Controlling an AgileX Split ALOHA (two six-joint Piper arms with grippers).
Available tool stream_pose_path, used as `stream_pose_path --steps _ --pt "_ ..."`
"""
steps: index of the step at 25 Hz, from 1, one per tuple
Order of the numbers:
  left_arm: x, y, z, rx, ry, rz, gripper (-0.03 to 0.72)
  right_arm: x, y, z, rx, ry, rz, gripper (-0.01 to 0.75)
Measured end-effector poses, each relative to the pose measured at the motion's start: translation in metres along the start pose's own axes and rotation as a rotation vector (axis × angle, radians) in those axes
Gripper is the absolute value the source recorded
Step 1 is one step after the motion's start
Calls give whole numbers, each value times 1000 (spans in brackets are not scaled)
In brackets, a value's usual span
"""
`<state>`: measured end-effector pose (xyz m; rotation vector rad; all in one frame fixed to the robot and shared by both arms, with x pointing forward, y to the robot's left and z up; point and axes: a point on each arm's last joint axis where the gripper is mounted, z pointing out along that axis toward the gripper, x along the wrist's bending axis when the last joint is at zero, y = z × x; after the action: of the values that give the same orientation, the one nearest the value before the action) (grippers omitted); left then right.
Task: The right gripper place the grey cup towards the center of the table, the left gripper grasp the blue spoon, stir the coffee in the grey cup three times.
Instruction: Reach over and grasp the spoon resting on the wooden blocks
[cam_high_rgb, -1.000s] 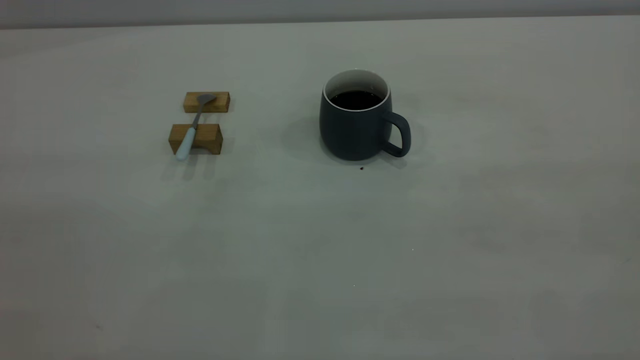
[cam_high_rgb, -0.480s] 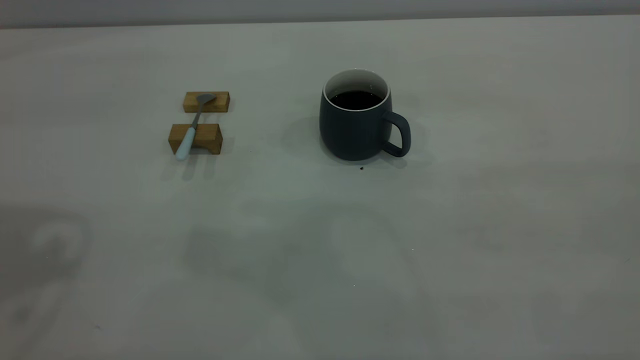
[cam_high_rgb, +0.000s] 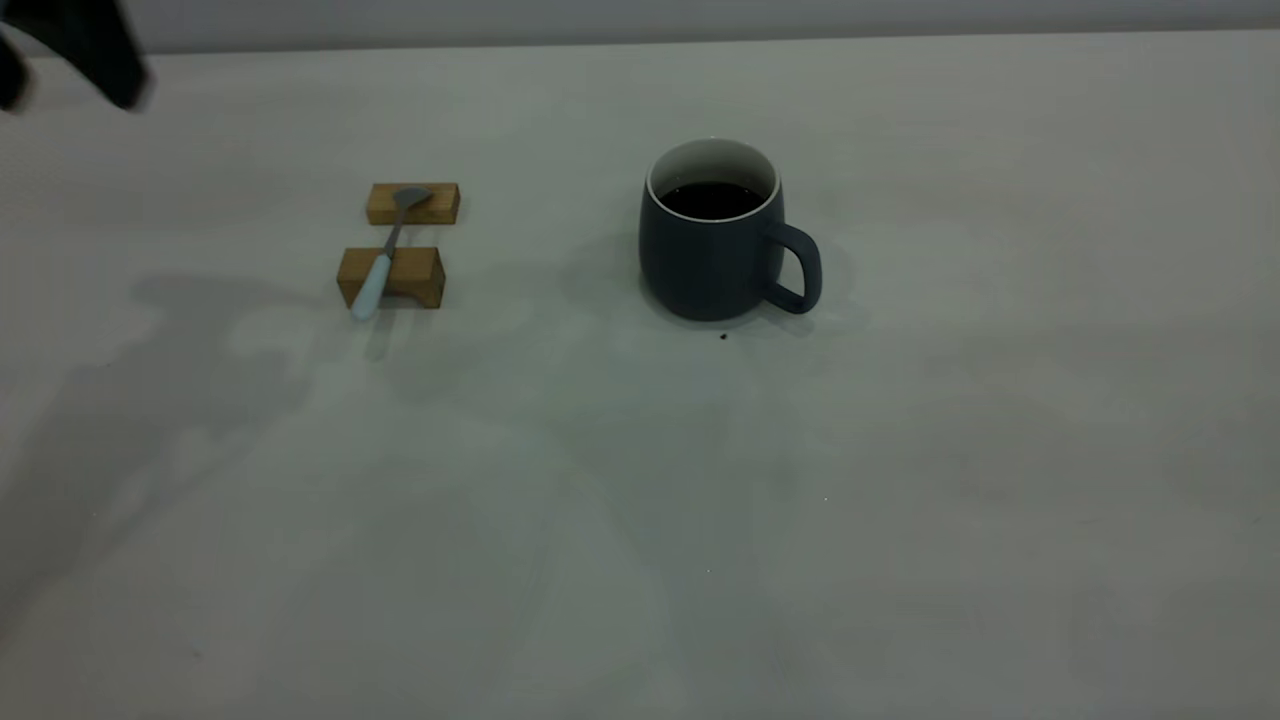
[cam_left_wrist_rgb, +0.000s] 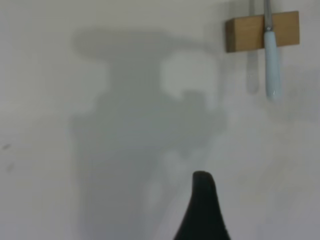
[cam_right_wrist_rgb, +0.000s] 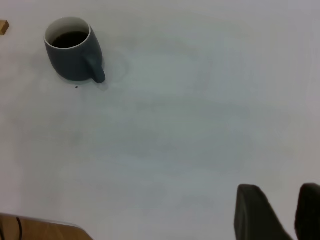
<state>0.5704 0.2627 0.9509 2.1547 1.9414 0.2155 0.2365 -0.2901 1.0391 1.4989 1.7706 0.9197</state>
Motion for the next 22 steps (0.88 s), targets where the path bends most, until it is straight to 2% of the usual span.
stream_pose_path --steps 8,14,22 --pt "-29 -7 83 93 -11 -21 650 0 0 0 0 0 0 238" --pt "-36 -7 115 65 -23 -52 636 0 0 0 0 0 0 238" --pt "-45 3 150 96 -30 -49 610 0 0 0 0 0 0 238"
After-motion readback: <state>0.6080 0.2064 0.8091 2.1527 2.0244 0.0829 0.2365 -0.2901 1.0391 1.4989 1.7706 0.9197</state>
